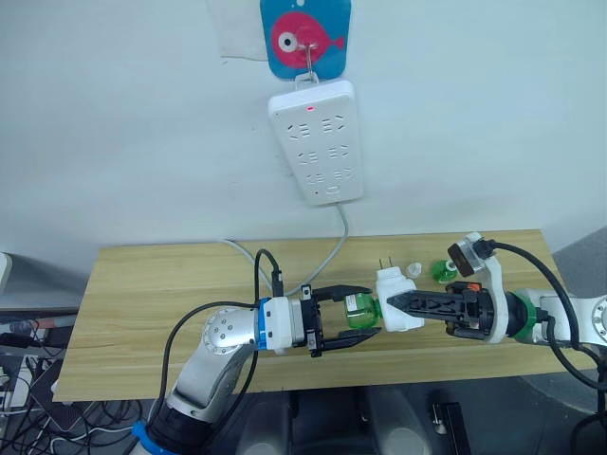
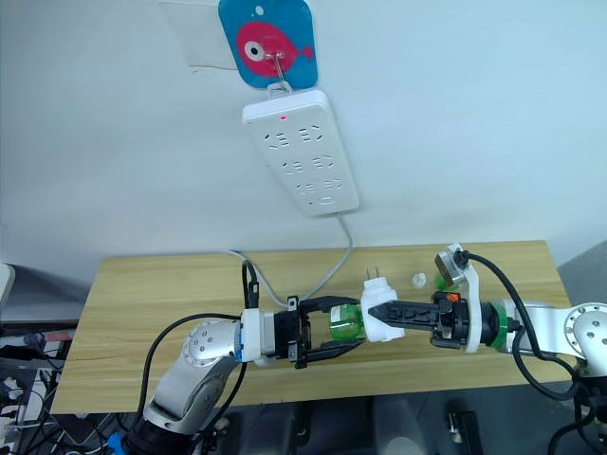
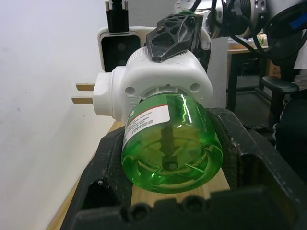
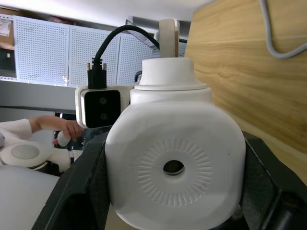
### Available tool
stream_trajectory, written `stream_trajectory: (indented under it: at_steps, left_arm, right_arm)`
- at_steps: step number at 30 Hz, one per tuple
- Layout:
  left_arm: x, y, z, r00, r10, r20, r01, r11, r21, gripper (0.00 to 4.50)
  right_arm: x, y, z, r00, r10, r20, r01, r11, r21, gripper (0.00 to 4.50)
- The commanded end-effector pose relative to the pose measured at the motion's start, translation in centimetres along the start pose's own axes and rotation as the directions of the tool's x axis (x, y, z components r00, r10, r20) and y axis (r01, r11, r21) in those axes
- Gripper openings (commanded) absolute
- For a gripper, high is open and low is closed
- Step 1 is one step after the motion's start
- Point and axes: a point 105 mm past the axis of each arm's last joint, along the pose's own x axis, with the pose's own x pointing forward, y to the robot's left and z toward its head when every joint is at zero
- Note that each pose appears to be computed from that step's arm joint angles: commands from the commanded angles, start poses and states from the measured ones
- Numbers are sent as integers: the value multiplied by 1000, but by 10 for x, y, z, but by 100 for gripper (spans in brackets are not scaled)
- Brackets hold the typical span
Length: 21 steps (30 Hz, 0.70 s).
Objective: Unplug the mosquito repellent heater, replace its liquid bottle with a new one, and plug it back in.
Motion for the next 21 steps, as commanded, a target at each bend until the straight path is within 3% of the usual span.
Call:
stream_trajectory:
  at_steps: [1, 17, 21]
  left_arm:
    - [12, -7, 11, 996, -46, 81, 44, 999, 31, 227]
    - [25, -7, 7, 987, -72, 144, 59, 994, 93, 227]
    - [27, -7, 7, 987, -65, 150, 51, 994, 96, 227]
  right_arm:
    - [5, 14, -9, 999, 16, -47, -18, 999, -47, 297]
    - [-8, 14, -16, 990, -72, -119, 63, 995, -74, 297]
    - [-9, 13, -15, 991, -71, -115, 63, 996, -67, 433]
